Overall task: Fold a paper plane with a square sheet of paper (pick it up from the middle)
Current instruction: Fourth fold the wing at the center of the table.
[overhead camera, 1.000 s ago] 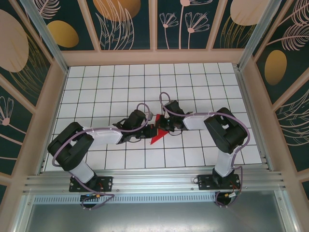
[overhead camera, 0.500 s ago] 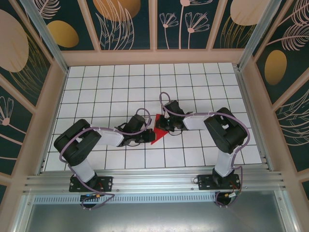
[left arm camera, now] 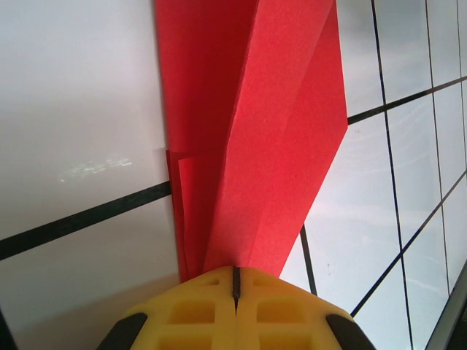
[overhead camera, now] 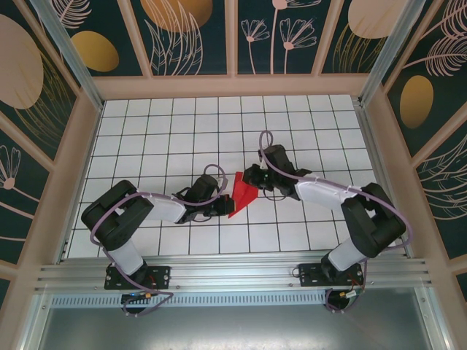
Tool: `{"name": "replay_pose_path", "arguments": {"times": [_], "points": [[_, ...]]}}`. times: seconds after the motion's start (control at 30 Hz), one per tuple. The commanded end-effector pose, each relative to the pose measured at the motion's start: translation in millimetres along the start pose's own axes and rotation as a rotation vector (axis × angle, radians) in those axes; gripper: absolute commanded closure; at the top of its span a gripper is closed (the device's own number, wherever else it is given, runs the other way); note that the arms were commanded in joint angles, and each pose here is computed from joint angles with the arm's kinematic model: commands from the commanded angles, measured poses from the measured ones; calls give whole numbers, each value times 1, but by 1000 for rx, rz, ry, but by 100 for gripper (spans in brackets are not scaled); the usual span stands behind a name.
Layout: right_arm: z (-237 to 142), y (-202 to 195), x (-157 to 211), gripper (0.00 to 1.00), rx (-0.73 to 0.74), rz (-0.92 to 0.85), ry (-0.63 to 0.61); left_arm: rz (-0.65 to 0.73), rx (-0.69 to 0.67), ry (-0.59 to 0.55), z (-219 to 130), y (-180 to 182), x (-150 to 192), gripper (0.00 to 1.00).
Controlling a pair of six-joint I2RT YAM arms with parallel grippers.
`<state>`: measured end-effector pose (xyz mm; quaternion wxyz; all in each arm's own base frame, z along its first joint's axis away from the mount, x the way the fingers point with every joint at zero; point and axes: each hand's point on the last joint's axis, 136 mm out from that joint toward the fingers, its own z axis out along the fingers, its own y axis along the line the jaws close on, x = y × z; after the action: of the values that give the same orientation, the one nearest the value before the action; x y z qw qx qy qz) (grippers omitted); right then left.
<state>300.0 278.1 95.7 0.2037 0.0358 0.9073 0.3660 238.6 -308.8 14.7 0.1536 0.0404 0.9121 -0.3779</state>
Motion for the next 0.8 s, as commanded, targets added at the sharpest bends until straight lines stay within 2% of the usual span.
{"name": "replay_pose_path", "arguments": {"times": [0.0, 0.13, 0.37, 0.5, 0.63, 0.77], "points": [[7, -11, 24, 89, -7, 12, 67, -65, -129, 84, 4, 39, 28, 100], [25, -5, 45, 91, -47, 3, 142, -67, -130, 87, 4, 40, 29, 100], [46, -13, 62, 93, -47, 33, 200, -64, -138, 95, 5, 41, 30, 100], [54, -29, 70, 93, 5, 43, 218, -64, -140, 100, 6, 42, 30, 100], [59, -54, 70, 93, 124, 58, 212, -68, -161, 112, 6, 46, 33, 100], [59, -60, 62, 93, 144, 68, 189, -75, -183, 123, 5, 53, 39, 100]]}}
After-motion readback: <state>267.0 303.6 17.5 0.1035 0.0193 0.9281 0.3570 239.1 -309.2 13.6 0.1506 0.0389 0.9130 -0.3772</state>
